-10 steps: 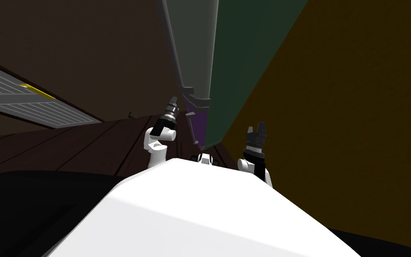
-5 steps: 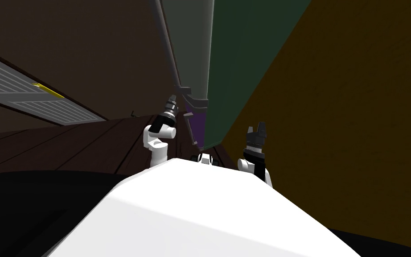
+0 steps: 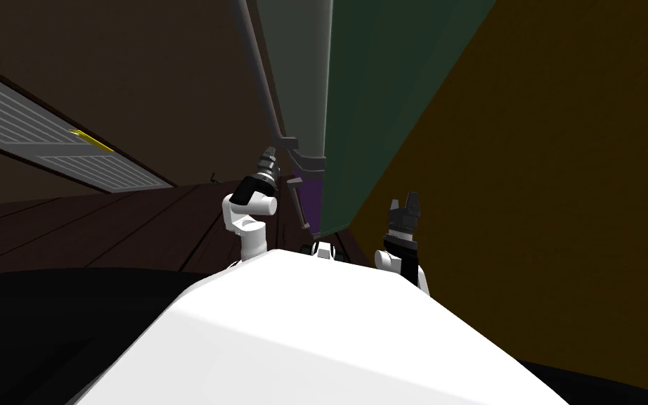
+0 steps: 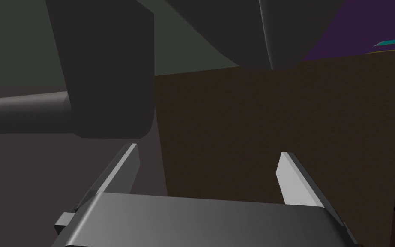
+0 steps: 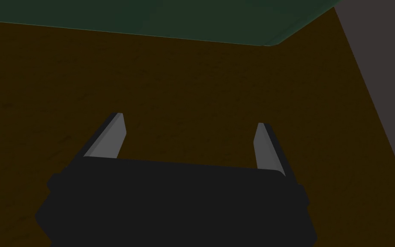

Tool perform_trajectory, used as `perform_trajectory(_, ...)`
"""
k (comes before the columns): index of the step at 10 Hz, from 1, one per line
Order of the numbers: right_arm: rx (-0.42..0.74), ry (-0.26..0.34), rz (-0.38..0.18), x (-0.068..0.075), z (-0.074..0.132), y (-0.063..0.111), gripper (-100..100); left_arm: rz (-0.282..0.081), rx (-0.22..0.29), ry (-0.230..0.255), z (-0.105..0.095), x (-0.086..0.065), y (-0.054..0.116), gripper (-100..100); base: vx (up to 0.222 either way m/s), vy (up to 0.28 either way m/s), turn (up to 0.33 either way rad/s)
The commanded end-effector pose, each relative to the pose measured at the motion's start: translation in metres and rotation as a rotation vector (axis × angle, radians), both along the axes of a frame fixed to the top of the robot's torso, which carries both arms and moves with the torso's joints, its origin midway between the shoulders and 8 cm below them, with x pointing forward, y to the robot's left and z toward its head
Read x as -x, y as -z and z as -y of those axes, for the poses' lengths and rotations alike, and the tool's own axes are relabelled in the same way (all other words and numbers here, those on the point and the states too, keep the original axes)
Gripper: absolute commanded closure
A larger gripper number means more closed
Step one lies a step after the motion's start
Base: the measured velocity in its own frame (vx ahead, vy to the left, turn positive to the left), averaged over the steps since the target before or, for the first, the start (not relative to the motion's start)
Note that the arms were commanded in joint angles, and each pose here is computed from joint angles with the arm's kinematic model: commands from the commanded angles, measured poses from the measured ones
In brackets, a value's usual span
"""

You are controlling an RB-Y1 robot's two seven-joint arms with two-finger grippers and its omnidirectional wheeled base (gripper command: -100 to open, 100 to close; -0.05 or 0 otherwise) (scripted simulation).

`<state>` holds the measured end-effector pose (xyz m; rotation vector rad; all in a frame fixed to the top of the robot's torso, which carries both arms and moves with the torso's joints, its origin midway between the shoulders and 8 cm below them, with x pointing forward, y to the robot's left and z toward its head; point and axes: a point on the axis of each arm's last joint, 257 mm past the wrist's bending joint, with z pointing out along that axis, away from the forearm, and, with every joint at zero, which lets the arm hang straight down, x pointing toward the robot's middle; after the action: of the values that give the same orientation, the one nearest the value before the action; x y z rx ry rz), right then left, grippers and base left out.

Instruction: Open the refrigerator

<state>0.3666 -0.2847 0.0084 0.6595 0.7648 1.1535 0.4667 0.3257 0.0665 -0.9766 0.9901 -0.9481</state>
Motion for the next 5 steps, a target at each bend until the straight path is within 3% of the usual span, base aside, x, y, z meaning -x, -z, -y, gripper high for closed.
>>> perform_trajectory(1,0.0,0.0,0.0,0.0,0.0,0.0,0,0.005,0.053,-0.01,0.002,0.005,-0.012,-100,0.057,-0.099,0.09)
perform_trajectory(4,0.0,0.0,0.0,0.0,0.0,0.0,0,0.029,0.139,-0.008,0.007,0.018,-0.027,-100,0.047,-0.063,0.065)
perform_trajectory(5,0.0,0.0,0.0,0.0,0.0,0.0,0,0.029,0.139,-0.008,0.007,0.018,-0.027,-100,0.029,-0.035,0.015)
